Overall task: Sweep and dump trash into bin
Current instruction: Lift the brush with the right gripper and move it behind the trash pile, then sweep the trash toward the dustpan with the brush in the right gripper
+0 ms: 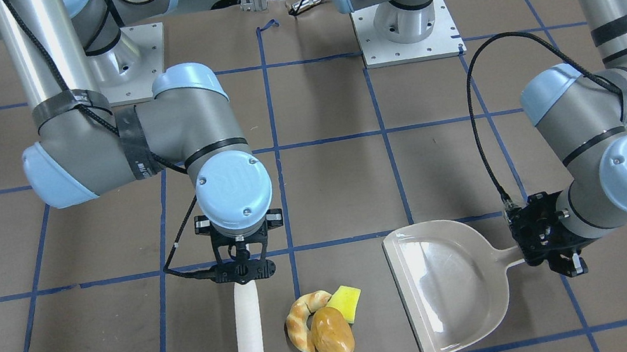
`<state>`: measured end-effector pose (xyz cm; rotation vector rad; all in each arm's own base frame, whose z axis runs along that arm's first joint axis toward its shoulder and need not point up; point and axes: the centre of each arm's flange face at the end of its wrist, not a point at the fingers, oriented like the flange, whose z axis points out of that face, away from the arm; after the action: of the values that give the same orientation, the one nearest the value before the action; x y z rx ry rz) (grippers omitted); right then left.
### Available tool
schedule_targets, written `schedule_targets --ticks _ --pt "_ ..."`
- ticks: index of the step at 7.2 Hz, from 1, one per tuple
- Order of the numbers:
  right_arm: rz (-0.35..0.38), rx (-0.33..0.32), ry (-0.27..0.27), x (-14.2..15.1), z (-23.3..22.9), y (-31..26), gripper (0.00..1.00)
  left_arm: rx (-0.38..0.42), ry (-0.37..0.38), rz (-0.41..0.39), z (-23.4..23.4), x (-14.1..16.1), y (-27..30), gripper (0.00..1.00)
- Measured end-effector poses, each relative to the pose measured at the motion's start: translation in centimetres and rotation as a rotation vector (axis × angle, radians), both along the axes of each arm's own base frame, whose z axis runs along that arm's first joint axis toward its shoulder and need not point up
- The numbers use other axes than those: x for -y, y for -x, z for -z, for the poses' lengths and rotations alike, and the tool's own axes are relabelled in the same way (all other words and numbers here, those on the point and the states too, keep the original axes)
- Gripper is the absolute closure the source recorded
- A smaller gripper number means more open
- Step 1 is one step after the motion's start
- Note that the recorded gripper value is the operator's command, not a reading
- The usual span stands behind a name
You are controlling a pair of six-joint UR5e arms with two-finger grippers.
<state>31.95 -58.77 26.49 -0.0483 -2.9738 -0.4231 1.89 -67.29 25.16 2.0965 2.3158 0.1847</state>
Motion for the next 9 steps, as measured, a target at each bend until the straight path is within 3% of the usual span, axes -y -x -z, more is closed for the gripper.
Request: schedule_targets --ticks 3,9 --pt "-0.035 0.002 -0.005 -0.7 0.6 -2.6 0.96 0.003 -0.002 0.003 -0.1 0.0 0.3 1.00" --pt "0.007 0.067 0.034 -0.4 1.3 -4.9 0.96 0.004 -0.004 0.007 0.0 0.0 0.6 1.00"
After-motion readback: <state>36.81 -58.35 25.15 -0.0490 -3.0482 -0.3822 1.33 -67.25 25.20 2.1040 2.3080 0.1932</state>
